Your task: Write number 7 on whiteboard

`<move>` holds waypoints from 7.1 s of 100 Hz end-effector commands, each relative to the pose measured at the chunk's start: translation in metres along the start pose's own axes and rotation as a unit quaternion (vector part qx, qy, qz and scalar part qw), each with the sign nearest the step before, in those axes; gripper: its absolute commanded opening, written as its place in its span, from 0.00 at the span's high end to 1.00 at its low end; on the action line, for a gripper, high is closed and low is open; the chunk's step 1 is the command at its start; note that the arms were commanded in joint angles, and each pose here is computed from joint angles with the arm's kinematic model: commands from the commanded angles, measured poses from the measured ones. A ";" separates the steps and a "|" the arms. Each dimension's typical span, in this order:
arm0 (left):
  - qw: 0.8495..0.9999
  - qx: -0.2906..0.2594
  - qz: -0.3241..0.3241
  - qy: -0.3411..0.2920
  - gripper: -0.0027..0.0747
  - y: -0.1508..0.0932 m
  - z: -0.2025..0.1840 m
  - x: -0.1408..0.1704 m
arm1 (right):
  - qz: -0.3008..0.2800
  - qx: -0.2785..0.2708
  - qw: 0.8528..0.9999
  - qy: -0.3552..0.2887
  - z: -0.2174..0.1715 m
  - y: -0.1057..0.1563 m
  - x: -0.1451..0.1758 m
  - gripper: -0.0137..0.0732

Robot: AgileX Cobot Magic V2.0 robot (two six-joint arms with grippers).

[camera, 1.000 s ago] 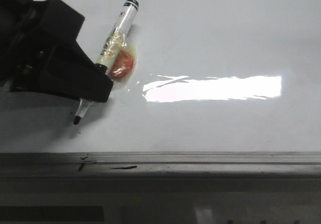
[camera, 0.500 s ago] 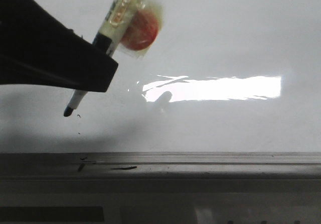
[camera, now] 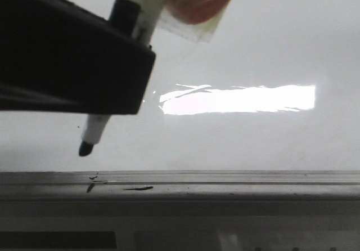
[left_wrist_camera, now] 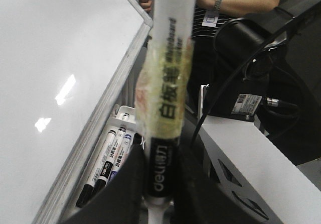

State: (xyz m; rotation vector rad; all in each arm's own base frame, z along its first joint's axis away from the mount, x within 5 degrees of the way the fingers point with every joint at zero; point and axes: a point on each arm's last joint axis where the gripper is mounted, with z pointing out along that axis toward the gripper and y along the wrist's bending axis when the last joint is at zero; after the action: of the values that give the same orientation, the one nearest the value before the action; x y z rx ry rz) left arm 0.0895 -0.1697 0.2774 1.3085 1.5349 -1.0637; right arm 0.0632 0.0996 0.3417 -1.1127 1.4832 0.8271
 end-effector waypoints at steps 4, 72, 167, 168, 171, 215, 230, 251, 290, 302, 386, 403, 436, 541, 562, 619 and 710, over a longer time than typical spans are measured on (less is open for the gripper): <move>0.999 0.034 0.000 -0.043 0.99 -0.008 -0.003 -0.014 | 0.013 -0.011 0.999 -0.028 0.017 -0.012 -0.011 0.33; 0.998 0.043 -0.003 -0.049 0.99 -0.010 -0.003 -0.016 | 0.072 -0.067 0.995 -0.027 0.073 -0.029 0.000 0.88; 0.933 -0.261 -0.079 -0.236 0.99 -0.032 -0.114 -0.002 | -0.183 0.140 0.973 -0.031 0.061 -0.055 -0.010 0.89; 0.928 -0.268 -0.088 -0.242 0.99 -0.031 -0.115 -0.001 | -0.192 0.141 0.971 -0.031 0.061 -0.055 -0.010 0.89; 0.920 -0.281 -0.106 -0.250 0.99 -0.029 -0.117 0.002 | -0.207 0.140 0.968 -0.031 0.061 -0.054 -0.011 0.89; 0.903 -0.311 -0.150 -0.254 0.99 -0.022 -0.118 0.014 | -0.215 0.130 0.966 -0.055 0.075 -0.047 -0.045 0.89; 0.903 -0.311 -0.150 -0.254 0.99 -0.022 -0.118 0.014 | -0.203 0.120 0.971 -0.050 0.080 -0.045 -0.042 0.89; 0.903 -0.311 -0.150 -0.254 0.99 -0.022 -0.118 0.014 | -0.188 0.113 0.974 -0.056 0.080 -0.043 -0.043 0.89; 0.903 -0.311 -0.150 -0.254 0.99 -0.022 -0.118 0.014 | -0.196 0.053 0.976 -0.082 0.083 -0.019 -0.048 0.89; 0.903 -0.311 -0.150 -0.254 0.99 -0.022 -0.118 0.014 | -0.199 0.048 0.976 -0.081 0.077 -0.010 -0.044 0.89; 0.904 -0.311 -0.150 -0.254 0.99 -0.022 -0.118 0.014 | -0.225 0.158 0.953 -0.126 0.072 -0.025 -0.035 0.89; 0.904 -0.311 -0.150 -0.254 0.99 -0.022 -0.118 0.014 | -0.191 0.229 0.942 -0.156 0.064 -0.050 -0.038 0.89; 0.904 -0.311 -0.150 -0.254 0.99 -0.022 -0.118 0.014 | -0.175 0.225 0.955 -0.079 0.095 -0.066 -0.013 0.89; 0.904 -0.311 -0.150 -0.254 0.99 -0.022 -0.118 0.014 | -0.085 0.359 0.929 -0.008 0.102 -0.110 0.017 0.89; 0.908 -0.299 -0.151 -0.254 0.99 -0.024 -0.116 0.014 | -0.101 0.379 0.920 0.001 0.088 -0.108 0.010 0.89; 0.908 -0.298 -0.151 -0.254 0.99 -0.024 -0.116 0.014 | 0.043 0.271 0.954 0.120 0.095 -0.076 0.073 0.89; 0.990 -0.133 -0.006 -0.043 0.56 -0.019 -0.053 0.017 | -0.078 0.041 0.996 0.034 0.054 -0.012 -0.019 0.89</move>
State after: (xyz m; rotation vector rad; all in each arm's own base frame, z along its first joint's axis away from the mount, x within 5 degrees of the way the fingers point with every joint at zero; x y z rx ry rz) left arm 0.0642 -0.1041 0.2684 0.8811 1.6413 -0.8818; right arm 0.0903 0.1459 0.3407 -1.1997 1.4788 0.6209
